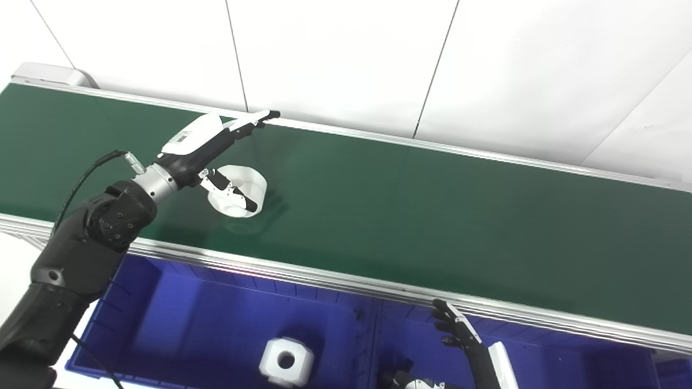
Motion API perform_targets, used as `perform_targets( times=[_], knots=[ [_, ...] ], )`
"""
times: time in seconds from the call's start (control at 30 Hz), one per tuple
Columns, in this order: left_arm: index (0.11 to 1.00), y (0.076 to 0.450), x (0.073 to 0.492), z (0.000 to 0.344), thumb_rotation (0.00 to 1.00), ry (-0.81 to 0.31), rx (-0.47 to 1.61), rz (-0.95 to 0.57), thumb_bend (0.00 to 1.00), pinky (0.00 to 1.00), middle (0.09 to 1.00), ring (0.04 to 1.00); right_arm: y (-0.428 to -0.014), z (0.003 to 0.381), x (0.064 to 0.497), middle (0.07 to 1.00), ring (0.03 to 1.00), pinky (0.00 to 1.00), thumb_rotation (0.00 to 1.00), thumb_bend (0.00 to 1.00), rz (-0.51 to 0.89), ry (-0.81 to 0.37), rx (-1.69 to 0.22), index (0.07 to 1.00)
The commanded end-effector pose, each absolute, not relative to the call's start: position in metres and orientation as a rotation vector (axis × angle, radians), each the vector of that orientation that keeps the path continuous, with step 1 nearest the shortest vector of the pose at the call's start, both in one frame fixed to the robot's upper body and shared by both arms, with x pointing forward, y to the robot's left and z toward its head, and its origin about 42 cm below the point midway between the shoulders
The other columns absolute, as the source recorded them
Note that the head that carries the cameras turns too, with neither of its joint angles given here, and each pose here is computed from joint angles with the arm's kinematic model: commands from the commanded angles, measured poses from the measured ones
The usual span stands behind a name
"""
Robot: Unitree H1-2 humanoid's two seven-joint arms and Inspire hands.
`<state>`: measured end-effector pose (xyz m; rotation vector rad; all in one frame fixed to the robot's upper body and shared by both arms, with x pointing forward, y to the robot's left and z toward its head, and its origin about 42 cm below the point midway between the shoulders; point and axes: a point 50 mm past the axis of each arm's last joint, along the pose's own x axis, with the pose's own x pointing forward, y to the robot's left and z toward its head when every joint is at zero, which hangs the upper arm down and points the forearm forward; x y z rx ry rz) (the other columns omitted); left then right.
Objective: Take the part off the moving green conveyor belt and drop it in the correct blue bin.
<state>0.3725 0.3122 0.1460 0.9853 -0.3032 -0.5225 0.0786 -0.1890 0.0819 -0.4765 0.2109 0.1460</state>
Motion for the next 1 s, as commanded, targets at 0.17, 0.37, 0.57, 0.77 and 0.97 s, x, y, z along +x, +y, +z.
perform_targets(
  times=[0.17,0.37,0.57,0.77,0.97],
  knots=[
    [0.927,0.312,0.384,0.148,0.0,-0.336,1.064,-0.504,0.83,0.73,0.92,0.843,-0.189,0.09,0.078,0.842,0.819,0.79,0.25,0.79,0.141,0.139,-0.474,0.876],
    [0.916,0.304,0.378,0.131,0.0,-0.311,1.083,-0.543,0.84,0.7,0.904,0.824,-0.189,0.091,0.077,0.846,0.817,0.75,0.25,0.79,0.141,0.141,-0.473,0.877],
    [0.81,0.292,0.371,0.119,0.0,-0.311,1.022,-0.544,0.78,0.67,0.805,0.764,-0.188,0.092,0.077,0.845,0.818,0.75,0.25,0.78,0.139,0.145,-0.468,0.877],
    [0.511,0.28,0.367,0.115,0.0,-0.376,0.969,-0.475,0.53,0.24,0.492,0.297,-0.187,0.093,0.077,0.85,0.822,0.76,0.25,0.78,0.14,0.148,-0.461,0.88],
    [0.549,0.278,0.365,0.116,0.0,-0.39,0.918,-0.446,0.49,0.38,0.487,0.379,-0.186,0.093,0.077,0.849,0.821,0.76,0.25,0.77,0.145,0.144,-0.464,0.882]
  ],
)
